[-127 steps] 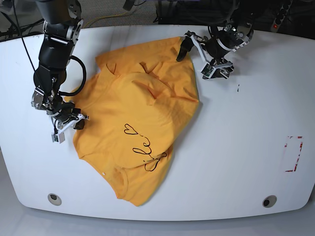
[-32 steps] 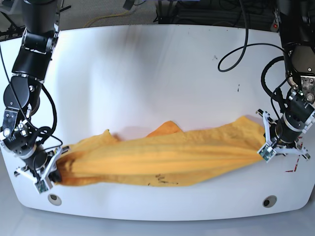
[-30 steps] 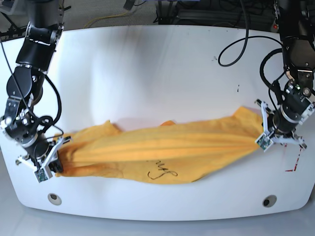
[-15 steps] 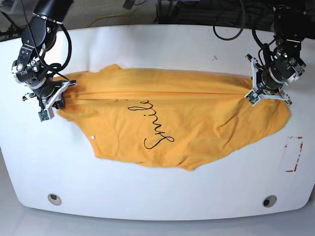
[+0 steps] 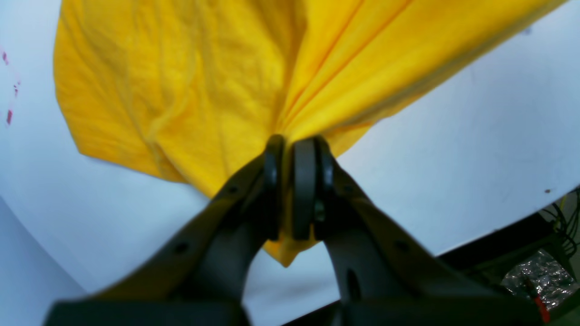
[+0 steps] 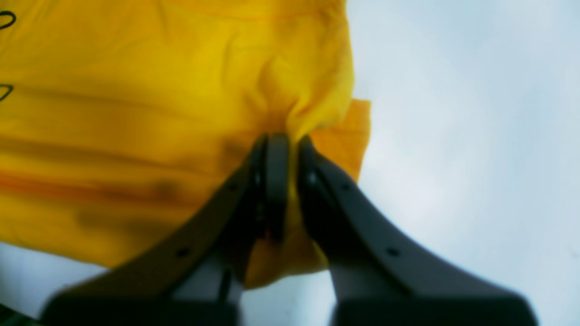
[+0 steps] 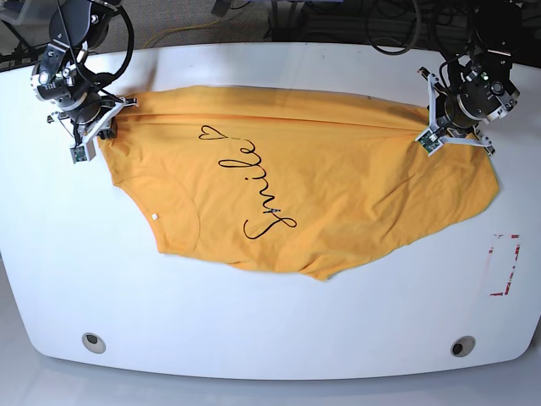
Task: Fold the T-shirt properly
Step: 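Lay the stretched shirt flat, dragging both grippers toward the robot, then release the shirt and move the right gripper to the shirt's hem corner, then grasp the hem corner of the shirt with the right gripper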
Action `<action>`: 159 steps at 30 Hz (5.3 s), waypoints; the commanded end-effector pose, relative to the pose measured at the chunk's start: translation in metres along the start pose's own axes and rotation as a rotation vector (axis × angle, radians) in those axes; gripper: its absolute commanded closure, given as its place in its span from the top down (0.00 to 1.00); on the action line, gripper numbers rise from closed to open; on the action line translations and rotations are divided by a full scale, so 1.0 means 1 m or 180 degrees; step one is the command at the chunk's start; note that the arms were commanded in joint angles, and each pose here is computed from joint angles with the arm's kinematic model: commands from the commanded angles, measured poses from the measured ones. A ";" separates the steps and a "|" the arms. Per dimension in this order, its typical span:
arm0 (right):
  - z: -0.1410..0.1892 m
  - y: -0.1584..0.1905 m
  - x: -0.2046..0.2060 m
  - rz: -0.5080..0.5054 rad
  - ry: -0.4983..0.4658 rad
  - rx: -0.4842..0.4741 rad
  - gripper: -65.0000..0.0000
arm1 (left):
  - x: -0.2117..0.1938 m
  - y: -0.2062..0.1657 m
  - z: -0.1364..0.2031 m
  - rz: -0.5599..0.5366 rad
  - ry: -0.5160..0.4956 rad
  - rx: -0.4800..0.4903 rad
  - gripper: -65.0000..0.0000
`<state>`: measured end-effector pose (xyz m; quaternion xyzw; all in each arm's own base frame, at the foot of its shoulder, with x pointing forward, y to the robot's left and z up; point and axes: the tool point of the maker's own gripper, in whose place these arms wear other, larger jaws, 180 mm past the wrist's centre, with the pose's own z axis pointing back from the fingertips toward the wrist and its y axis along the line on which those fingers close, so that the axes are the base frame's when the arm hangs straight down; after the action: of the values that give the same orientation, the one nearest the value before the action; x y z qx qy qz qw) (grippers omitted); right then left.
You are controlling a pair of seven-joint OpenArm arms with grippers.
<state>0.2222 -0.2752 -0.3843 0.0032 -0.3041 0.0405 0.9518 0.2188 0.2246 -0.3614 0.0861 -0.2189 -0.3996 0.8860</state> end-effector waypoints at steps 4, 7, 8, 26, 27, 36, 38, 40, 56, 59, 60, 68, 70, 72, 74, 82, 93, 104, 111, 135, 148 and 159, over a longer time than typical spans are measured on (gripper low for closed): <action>0.002 0.007 -0.006 -0.0049 -0.0028 0.0020 0.32 | 0.000 0.000 0.001 0.0023 0.0011 0.0043 0.36; 0.002 0.009 -0.011 -0.0061 0.0000 0.0031 0.54 | -0.008 -0.011 0.000 0.0017 0.0067 -0.0041 0.70; 0.002 0.009 -0.011 -0.0062 0.0005 0.0031 0.59 | -0.009 -0.013 0.000 0.0023 0.0075 -0.0061 0.75; -0.012 -0.001 0.089 -0.0122 -0.0644 0.0053 0.73 | -0.023 0.066 0.029 0.0766 -0.0091 0.0679 0.79; -0.017 -0.002 0.097 -0.0165 -0.0675 0.0083 0.73 | -0.021 0.070 0.030 0.0775 -0.0106 0.0705 0.79; -0.057 0.011 0.149 -0.0163 -0.0654 0.0429 0.73 | -0.025 0.071 0.031 0.0792 -0.0086 0.0723 0.79; -0.064 0.014 0.156 -0.0215 -0.0627 0.0498 0.73 | -0.029 0.067 0.030 0.0796 -0.0047 0.0698 0.79; -0.071 0.016 0.165 -0.0284 -0.0633 0.0562 0.73 | -0.035 0.067 0.032 0.0823 -0.0009 0.0711 0.79; -0.126 0.048 0.204 -0.0853 -0.0657 0.1221 0.73 | -0.066 0.103 0.058 0.1195 0.0062 0.1137 0.79; -0.132 0.059 0.203 -0.0832 -0.0630 0.1284 0.73 | -0.066 0.103 0.058 0.1199 0.0061 0.1139 0.79; -0.133 0.062 0.203 -0.0787 -0.0616 0.1295 0.73 | -0.066 0.103 0.058 0.1198 0.0065 0.1142 0.79; -0.139 0.108 0.207 -0.0631 -0.0597 0.1495 0.72 | -0.069 0.100 0.052 0.1231 0.0092 0.1089 0.79; -0.140 0.115 0.209 -0.0648 -0.0645 0.1526 0.66 | -0.071 0.099 0.050 0.1262 0.0100 0.1068 0.79; -0.140 0.116 0.208 -0.0648 -0.0641 0.1529 0.51 | -0.071 0.098 0.049 0.1263 0.0108 0.1060 0.79; -0.140 0.116 0.207 -0.0644 -0.0630 0.1530 0.28 | -0.071 0.098 0.049 0.1260 0.0107 0.1057 0.79; -0.131 0.100 0.178 -0.0468 -0.0509 0.1362 0.05 | -0.072 0.098 0.048 0.1265 0.0112 0.1050 0.79; -0.067 0.095 0.138 0.0240 -0.0503 0.0926 0.09 | -0.072 0.085 0.035 0.1349 0.0121 0.0898 0.79; -0.066 0.100 0.077 0.0246 -0.0136 0.0931 0.66 | -0.058 0.090 0.028 0.1339 0.0020 0.0872 0.79; -0.056 0.085 0.106 0.0092 -0.0423 0.0963 0.74 | -0.047 0.094 0.027 0.1291 -0.0055 0.0871 0.79; -0.104 0.089 0.172 -0.0367 -0.0649 0.1511 0.74 | -0.047 0.092 0.026 0.1286 -0.0047 0.0852 0.79; -0.115 0.091 0.142 -0.0330 -0.0550 0.1492 0.57 | -0.048 0.092 0.026 0.1285 -0.0043 0.0852 0.79; -0.095 0.100 0.111 -0.0025 -0.0412 0.1457 0.59 | -0.053 0.085 0.006 0.1353 0.0036 0.0653 0.79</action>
<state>0.3550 -0.1587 -0.4126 0.2345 -0.3333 0.0921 0.9085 0.2307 0.3166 -0.3577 0.1210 -0.2466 -0.1790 0.9447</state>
